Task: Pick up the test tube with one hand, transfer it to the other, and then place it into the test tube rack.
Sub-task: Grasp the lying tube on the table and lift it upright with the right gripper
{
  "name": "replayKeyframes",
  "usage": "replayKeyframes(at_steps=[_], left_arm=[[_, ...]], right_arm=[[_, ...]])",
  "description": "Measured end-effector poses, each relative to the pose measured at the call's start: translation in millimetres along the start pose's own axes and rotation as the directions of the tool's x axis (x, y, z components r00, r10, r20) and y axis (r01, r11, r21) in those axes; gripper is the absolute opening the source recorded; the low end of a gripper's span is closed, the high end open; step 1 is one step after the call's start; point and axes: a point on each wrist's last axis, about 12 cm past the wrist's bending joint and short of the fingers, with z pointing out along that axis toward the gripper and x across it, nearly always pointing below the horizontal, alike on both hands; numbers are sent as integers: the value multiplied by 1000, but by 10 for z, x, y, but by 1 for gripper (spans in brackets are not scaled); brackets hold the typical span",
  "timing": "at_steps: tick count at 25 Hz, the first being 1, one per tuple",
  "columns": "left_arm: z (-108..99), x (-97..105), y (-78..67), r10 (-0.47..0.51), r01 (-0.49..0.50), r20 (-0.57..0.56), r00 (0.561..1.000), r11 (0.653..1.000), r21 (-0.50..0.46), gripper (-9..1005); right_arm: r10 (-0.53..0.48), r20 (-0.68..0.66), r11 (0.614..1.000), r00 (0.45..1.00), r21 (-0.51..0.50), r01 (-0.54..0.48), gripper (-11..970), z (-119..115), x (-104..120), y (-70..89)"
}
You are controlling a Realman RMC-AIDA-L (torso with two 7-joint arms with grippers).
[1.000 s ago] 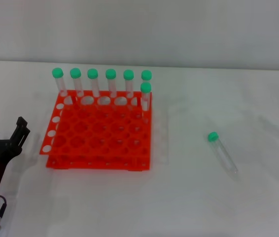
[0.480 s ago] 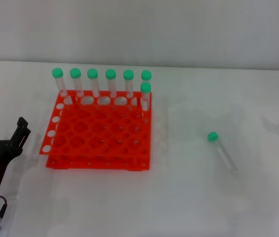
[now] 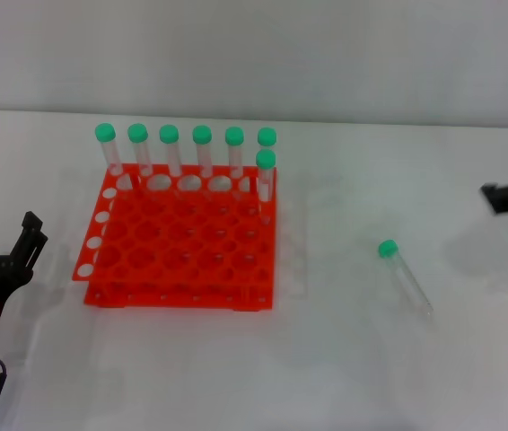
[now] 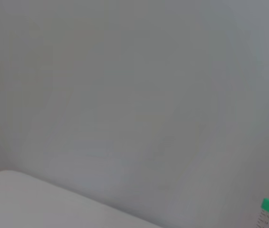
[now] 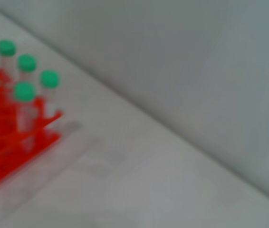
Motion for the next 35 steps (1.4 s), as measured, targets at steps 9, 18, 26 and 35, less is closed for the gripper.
replayKeyframes(at_steps=[9,18,26,35], left_arm=[[-7,-6,17,-3,3,6,1000,1000,-10,854],[14,-17,9,-3,3,10,1000,1000,-7,847],[-6,-8,19,-6,6,8,1000,1000,-14,840],[13,-10,6,-6,6,6,1000,1000,-8,833]], right_arm=[[-60,-86,991,994,-125,49,821,232,56,484],[5,-180,985,984,-171,-36,816,668,175,659],[90,-176,978,980,-170,-121,811,800,234,665],[71,-228,978,971,-178,-113,788,918,247,734]])
